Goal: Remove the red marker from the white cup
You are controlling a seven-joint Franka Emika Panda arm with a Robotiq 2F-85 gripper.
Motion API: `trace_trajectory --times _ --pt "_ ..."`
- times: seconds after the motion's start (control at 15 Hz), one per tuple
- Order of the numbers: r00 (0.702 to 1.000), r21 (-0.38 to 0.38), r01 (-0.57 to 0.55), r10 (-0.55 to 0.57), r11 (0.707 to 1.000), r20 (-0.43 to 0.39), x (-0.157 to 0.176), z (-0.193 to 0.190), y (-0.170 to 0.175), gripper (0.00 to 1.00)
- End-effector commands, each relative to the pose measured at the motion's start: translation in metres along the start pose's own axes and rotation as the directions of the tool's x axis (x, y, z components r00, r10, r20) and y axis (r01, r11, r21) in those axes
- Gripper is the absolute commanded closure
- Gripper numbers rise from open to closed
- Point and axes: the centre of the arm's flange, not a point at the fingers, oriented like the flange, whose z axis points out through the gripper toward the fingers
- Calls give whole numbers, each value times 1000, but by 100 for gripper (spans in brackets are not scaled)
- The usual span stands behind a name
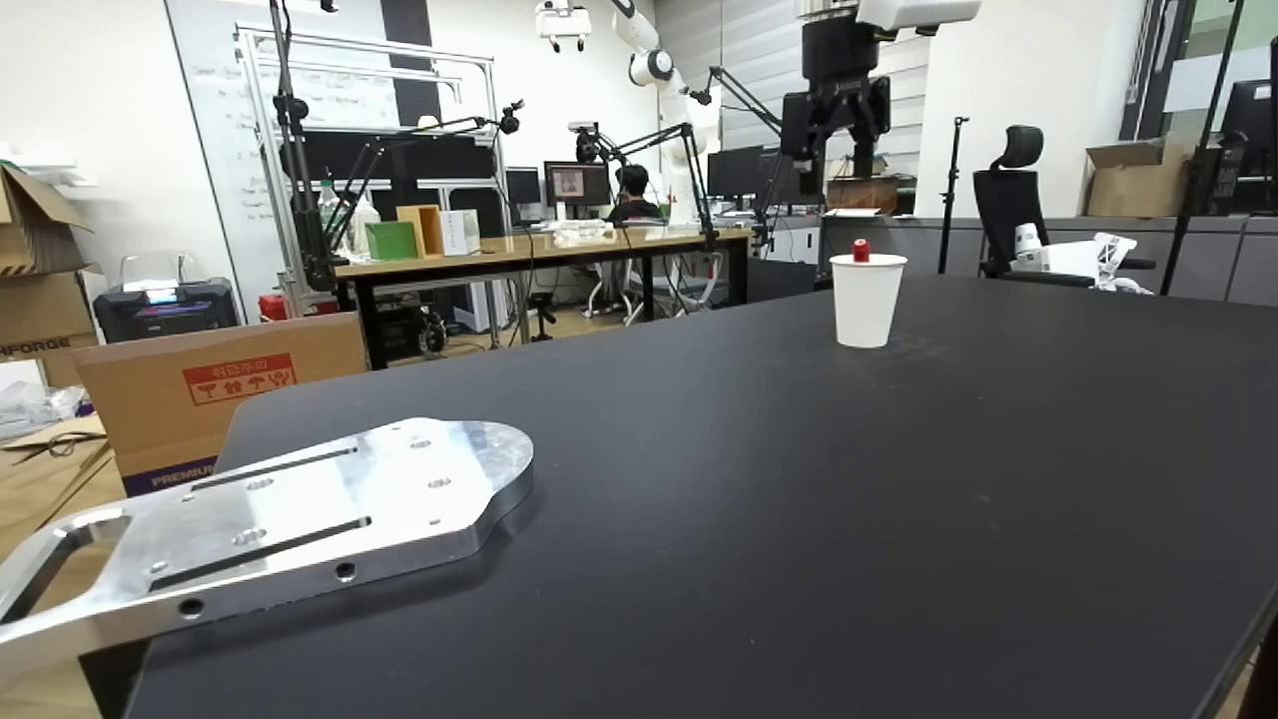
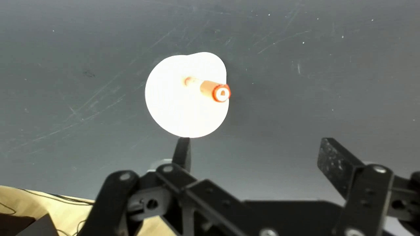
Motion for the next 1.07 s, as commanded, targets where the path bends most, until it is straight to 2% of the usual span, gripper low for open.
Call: trace_trajectory --times 0.0,0.87,0.93,1.0 --pt "1000 -1 -11 11 1000 -8 13 11 -9 0" --pt "998 -27 -38 40 999 57 4 55 5 0" --pt "997 -24 -39 40 999 60 3 57 5 25" --pt "997 -23 -42 44 999 68 3 59 6 25"
